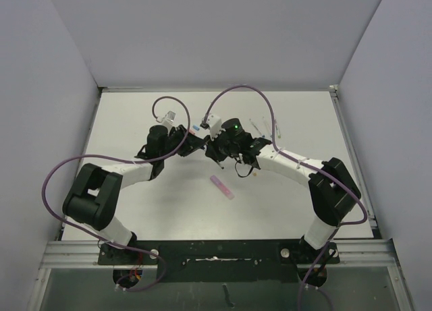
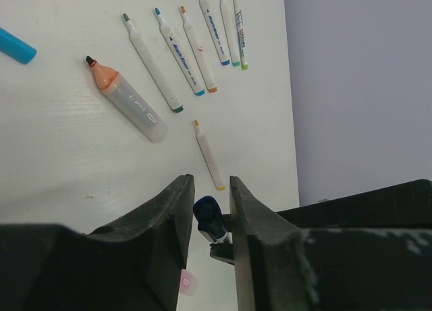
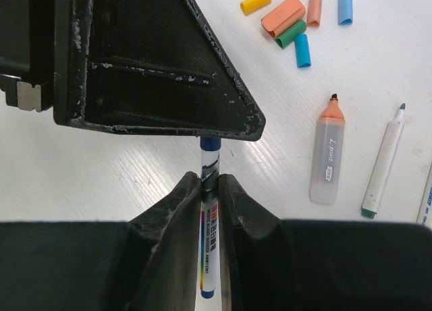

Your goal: Open the pen caps

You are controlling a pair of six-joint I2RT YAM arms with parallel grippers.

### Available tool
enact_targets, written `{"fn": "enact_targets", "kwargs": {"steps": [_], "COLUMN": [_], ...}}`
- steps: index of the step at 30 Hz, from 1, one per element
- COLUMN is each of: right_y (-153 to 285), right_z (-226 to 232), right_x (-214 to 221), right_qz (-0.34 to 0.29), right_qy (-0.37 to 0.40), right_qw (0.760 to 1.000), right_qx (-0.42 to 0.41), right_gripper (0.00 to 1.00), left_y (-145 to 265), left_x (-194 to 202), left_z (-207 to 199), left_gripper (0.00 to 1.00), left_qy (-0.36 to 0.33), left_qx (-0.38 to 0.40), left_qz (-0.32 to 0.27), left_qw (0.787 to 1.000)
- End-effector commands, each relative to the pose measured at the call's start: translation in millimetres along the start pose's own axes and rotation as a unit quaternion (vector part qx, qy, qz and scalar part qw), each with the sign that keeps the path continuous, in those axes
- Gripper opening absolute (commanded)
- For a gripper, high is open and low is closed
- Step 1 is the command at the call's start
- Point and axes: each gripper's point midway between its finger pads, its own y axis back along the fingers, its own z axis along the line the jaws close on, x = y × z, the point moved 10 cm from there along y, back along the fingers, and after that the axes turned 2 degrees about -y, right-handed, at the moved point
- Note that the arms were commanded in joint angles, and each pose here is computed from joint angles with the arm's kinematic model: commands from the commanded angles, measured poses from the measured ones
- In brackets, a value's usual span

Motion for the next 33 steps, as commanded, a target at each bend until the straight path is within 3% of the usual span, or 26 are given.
{"fn": "enact_targets", "kwargs": {"steps": [1,4,6,12,14,23,33], "right_y": [5.4,4.1,2.9,-0.6,-1.8,-3.5,-6.1], "right_z": [4.8,4.9,5.2,4.6,4.8,4.8,4.4], "right_x": [-25.0,-24.6,-23.8,-22.7,-22.1,-21.4,-20.5], "right_qz": [-0.054,-0.053,-0.051,-0.045,-0.043,-0.042,-0.041], "right_qy": [0.008,0.007,0.007,0.004,0.004,0.003,0.002], "right_qw": [0.998,0.998,0.999,0.999,0.999,0.999,0.999], "right_qx": [-0.013,-0.015,-0.017,-0.020,-0.021,-0.023,-0.024], "right_gripper": [0.01,0.01,0.02,0.37,0.41,0.36,0.17], "left_y": [-6.9,-7.1,-7.1,-6.7,-6.3,-3.2,-2.7], "left_x": [-7.7,-7.2,-7.1,-7.2,-7.9,-10.2,-10.6], "left_z": [-12.3,-12.3,-12.6,-14.9,-16.6,-23.3,-25.4], "left_gripper": [0.24,0.14,0.03,0.00,0.00,0.00,0.00], "left_qy": [-0.016,-0.015,-0.015,-0.011,-0.012,-0.012,-0.011], "left_qx": [0.041,0.045,0.047,0.057,0.061,0.073,0.081], "left_qz": [-0.012,-0.010,-0.011,-0.009,-0.010,-0.013,-0.012], "left_qw": [0.999,0.999,0.999,0.998,0.998,0.997,0.997]}}
